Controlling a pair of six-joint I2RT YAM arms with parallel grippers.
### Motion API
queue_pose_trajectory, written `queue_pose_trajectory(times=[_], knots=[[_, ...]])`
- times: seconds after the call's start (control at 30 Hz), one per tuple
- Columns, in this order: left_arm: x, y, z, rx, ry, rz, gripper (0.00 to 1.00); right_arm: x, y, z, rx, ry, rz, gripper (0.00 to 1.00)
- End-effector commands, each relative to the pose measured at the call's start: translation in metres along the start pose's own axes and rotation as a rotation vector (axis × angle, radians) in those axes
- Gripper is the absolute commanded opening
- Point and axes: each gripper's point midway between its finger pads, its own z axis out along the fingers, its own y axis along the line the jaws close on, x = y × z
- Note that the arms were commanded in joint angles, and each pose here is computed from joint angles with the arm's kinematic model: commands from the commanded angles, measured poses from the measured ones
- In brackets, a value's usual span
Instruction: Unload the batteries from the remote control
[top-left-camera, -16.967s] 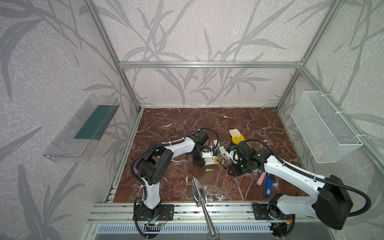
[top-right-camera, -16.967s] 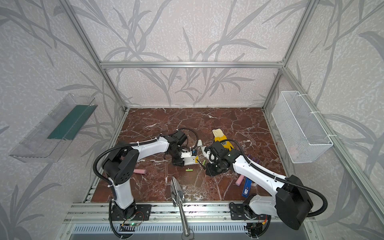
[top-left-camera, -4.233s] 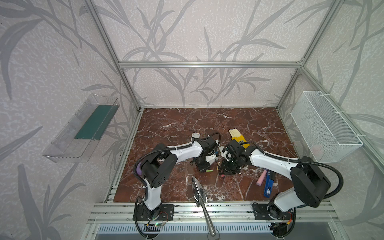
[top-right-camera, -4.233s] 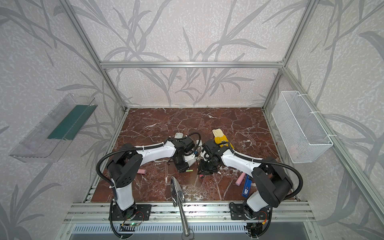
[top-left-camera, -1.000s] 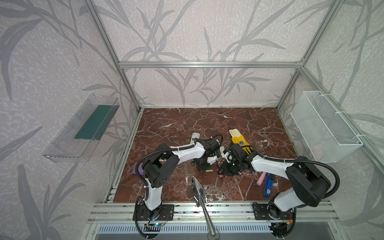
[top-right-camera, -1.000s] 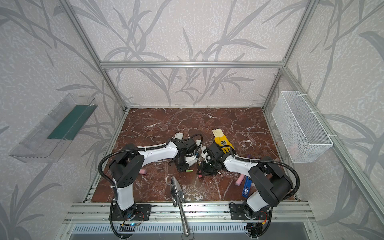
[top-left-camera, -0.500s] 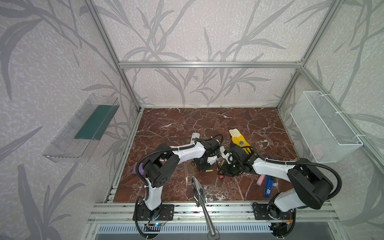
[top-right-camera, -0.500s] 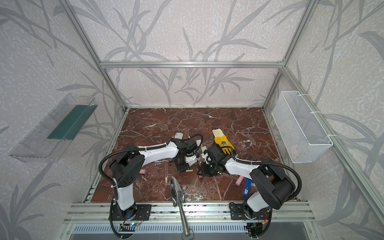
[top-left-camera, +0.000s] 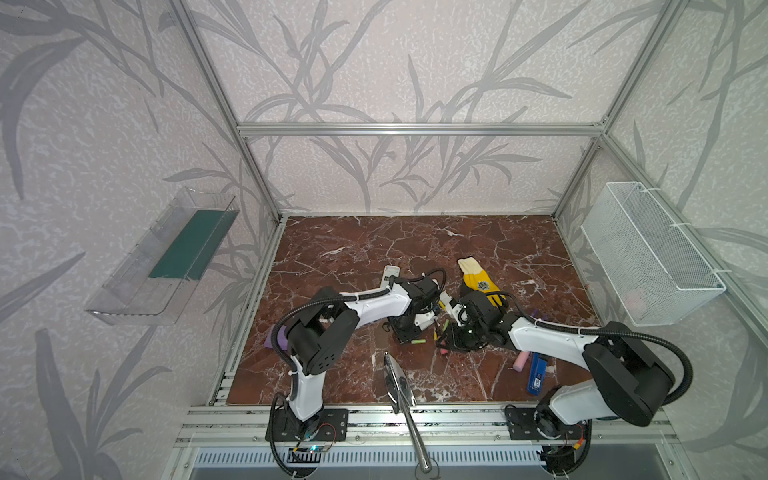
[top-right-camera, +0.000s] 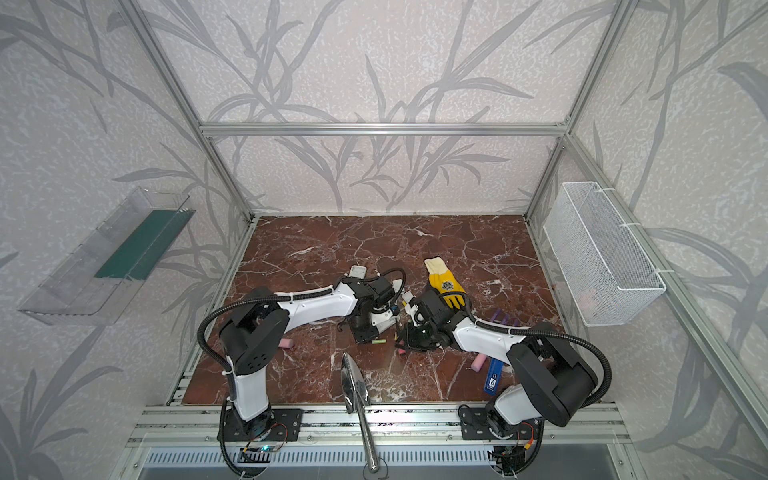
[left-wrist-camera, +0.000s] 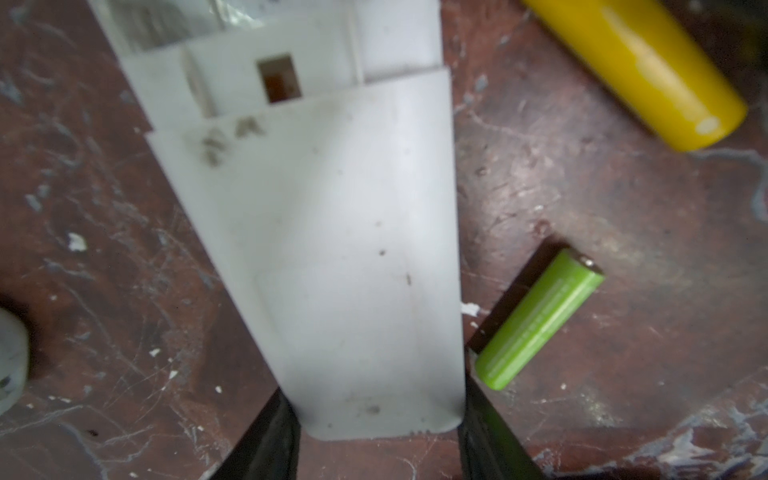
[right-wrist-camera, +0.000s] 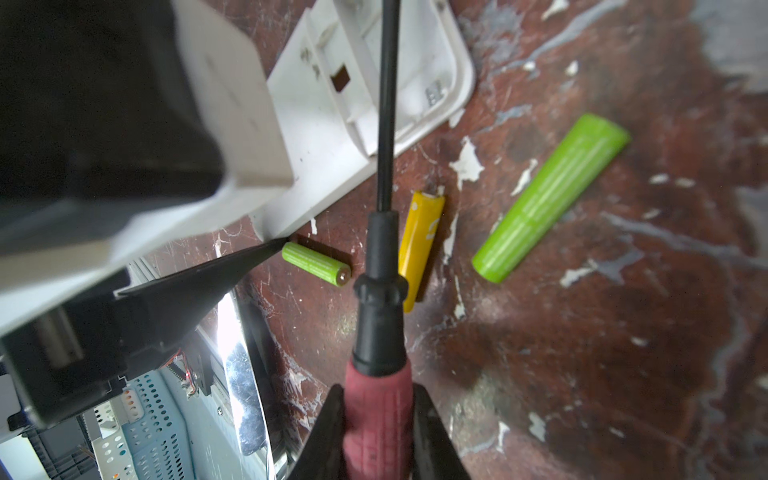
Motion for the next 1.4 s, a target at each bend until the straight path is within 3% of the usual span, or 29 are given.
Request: queue_pose_trajectory(times=[0.0,0.43,0.83,1.37], knots=[[0.045,-0.007,0.039,0.021,0.207,0.033,0.52,-0.002,0.004,-0.005,-0.009,-0.024,-0.014,0.00],[0.040,0.010,0.038,0.002,0.168,-0.030,0.59,-0.006,-0.003,-0.030,0.067,-0.061,-0.043,0.00],[0.046,0.032,0.028,-0.024,0.155,-0.069,0.68,0.025,-0.045,-0.054,0.280,-0.025,-0.091,0.00],[0.023,0.045,-0.007,-0.072,0.005,-0.106,0.78,0.035,-0.082,-0.056,0.411,-0.047,-0.029,0.00]])
